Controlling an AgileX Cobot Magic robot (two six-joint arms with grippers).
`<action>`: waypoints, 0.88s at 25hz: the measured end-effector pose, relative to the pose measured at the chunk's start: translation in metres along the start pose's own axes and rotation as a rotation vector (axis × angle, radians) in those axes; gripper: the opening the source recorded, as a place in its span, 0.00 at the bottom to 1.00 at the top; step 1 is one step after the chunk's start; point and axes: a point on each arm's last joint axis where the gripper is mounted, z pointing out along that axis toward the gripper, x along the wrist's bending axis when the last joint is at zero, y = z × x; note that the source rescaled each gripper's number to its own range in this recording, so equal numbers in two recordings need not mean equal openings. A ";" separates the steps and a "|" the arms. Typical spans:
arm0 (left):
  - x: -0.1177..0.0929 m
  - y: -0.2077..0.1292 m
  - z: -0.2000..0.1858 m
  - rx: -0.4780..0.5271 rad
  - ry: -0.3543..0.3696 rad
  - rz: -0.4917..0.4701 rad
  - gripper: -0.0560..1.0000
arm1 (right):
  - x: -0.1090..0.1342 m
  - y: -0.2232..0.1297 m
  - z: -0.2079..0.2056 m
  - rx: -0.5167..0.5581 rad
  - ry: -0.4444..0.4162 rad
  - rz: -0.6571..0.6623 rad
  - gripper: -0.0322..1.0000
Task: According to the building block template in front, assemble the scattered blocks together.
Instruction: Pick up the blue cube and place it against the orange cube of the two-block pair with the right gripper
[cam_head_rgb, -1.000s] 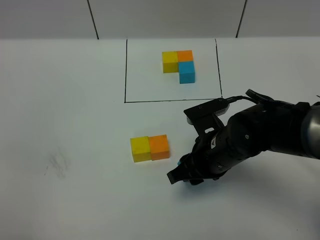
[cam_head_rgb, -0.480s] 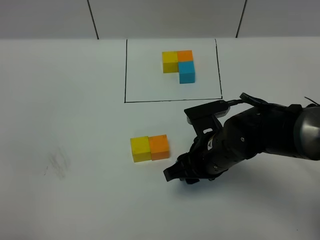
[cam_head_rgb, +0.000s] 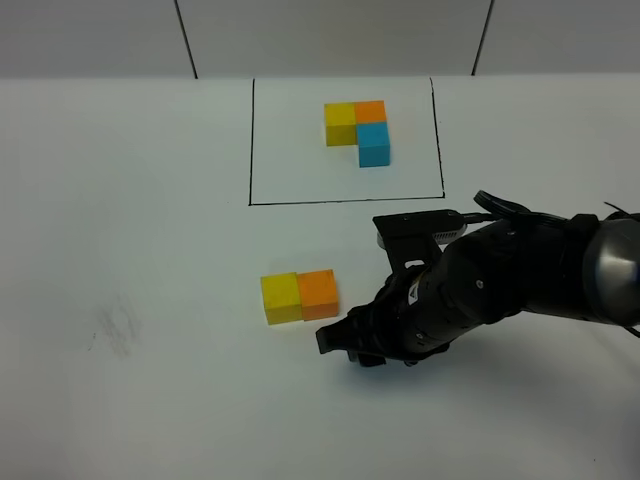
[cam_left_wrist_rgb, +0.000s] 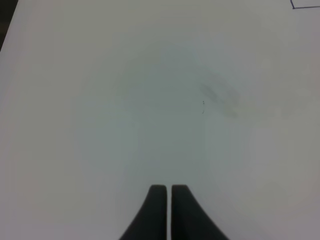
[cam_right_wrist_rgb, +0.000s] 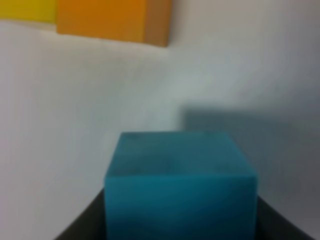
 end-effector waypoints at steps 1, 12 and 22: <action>0.000 0.000 0.000 0.000 0.000 0.000 0.05 | 0.001 -0.001 0.000 -0.003 0.002 0.004 0.48; 0.000 0.000 0.000 0.000 0.001 0.000 0.05 | 0.028 0.001 0.007 0.029 -0.003 -0.060 0.48; 0.000 0.000 0.000 0.000 0.001 0.000 0.05 | 0.045 0.007 0.025 0.058 -0.020 -0.107 0.48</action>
